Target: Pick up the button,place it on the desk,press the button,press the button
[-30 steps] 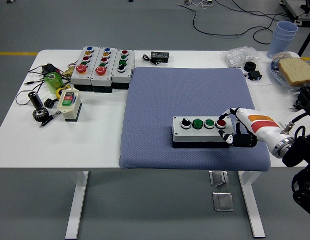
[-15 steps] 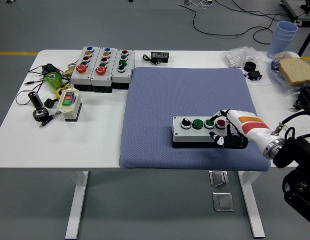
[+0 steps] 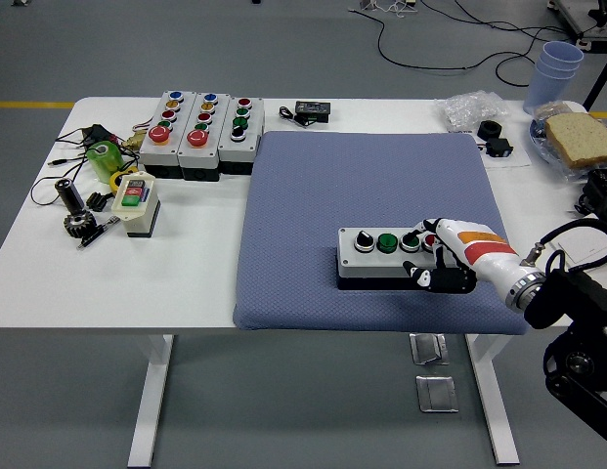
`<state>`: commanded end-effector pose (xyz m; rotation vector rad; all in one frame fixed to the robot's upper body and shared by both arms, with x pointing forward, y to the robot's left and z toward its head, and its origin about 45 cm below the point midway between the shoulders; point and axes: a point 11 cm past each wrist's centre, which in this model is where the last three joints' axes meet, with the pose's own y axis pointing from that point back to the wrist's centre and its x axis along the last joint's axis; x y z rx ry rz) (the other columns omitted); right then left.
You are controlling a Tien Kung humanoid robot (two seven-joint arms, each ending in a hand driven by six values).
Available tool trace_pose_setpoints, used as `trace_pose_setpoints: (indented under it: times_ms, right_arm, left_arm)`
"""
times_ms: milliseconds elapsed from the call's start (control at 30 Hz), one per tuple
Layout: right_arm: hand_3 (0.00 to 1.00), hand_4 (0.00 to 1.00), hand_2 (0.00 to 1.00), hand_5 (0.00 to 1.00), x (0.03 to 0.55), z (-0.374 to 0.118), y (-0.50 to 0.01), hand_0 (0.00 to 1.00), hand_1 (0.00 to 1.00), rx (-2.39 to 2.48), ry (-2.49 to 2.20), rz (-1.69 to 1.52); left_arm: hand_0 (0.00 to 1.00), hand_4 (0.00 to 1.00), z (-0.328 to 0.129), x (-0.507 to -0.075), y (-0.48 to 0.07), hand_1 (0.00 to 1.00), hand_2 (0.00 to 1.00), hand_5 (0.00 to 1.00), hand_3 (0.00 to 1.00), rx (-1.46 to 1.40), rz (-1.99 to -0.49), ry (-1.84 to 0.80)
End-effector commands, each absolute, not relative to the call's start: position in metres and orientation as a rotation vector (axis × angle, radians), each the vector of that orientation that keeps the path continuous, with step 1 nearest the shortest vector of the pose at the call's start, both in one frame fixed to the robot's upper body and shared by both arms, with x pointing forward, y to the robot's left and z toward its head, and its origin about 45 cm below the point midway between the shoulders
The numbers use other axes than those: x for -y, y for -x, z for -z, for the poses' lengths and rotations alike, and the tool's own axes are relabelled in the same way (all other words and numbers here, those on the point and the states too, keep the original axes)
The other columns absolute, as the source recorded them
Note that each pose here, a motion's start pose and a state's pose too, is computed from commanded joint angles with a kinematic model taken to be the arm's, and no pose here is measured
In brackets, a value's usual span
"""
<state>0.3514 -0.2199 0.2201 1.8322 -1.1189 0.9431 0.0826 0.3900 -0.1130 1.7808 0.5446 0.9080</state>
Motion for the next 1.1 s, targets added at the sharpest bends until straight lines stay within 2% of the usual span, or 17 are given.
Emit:
trace_pose_setpoints:
  times_ms: [700, 900, 933, 1100]
  right_arm:
    - [0.656, 0.631, 0.193, 0.353, 0.216, -0.214, -0.351, 0.093, 0.002, 1.072, -1.825, -0.919]
    - [0.654, 0.628, 0.195, 0.352, 0.223, -0.242, -0.358, 0.097, 0.002, 1.237, -1.831, -0.964]
    - [0.656, 0.636, 0.260, 0.373, 0.224, -0.247, -0.359, 0.159, 0.002, 1.276, -1.835, -0.963]
    - [0.656, 0.636, 0.260, 0.373, 0.236, -0.269, -0.361, 0.159, 0.002, 1.486, -1.887, -0.923]
  left_arm:
    - [0.645, 0.310, 0.111, -0.390, -0.092, 0.604, 0.598, 0.851, 0.559, -0.538, -0.928, -1.769]
    - [0.645, 0.311, 0.111, -0.390, -0.093, 0.604, 0.597, 0.850, 0.559, -0.537, -0.930, -1.768]
    - [0.644, 0.311, 0.111, -0.390, -0.093, 0.604, 0.597, 0.850, 0.561, -0.537, -0.930, -1.768]
    - [0.644, 0.311, 0.111, -0.391, -0.092, 0.604, 0.597, 0.850, 0.561, -0.536, -0.928, -1.769]
